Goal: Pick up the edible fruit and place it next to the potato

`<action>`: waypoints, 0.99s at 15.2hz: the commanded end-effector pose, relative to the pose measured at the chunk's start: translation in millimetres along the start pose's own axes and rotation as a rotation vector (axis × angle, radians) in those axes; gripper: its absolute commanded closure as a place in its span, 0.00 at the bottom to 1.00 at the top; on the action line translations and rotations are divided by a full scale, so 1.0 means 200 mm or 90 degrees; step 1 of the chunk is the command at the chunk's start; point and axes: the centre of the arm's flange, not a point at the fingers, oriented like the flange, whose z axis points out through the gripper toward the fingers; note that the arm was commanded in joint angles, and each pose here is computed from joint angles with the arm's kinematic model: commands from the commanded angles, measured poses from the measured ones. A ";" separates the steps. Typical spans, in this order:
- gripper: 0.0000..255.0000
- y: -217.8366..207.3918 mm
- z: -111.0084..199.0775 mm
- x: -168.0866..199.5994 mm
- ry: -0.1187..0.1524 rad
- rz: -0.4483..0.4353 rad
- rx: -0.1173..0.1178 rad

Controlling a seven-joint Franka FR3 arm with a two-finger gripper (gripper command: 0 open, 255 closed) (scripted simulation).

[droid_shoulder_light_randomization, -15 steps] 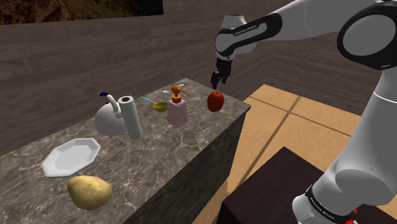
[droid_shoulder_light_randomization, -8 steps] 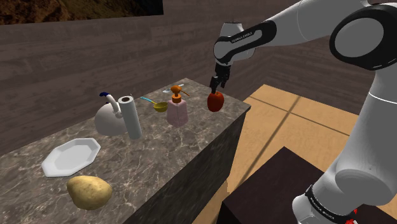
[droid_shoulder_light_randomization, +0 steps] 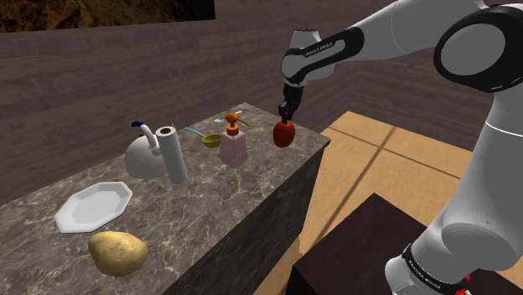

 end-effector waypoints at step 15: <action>1.00 0.00 -0.18 0.02 0.000 0.000 0.000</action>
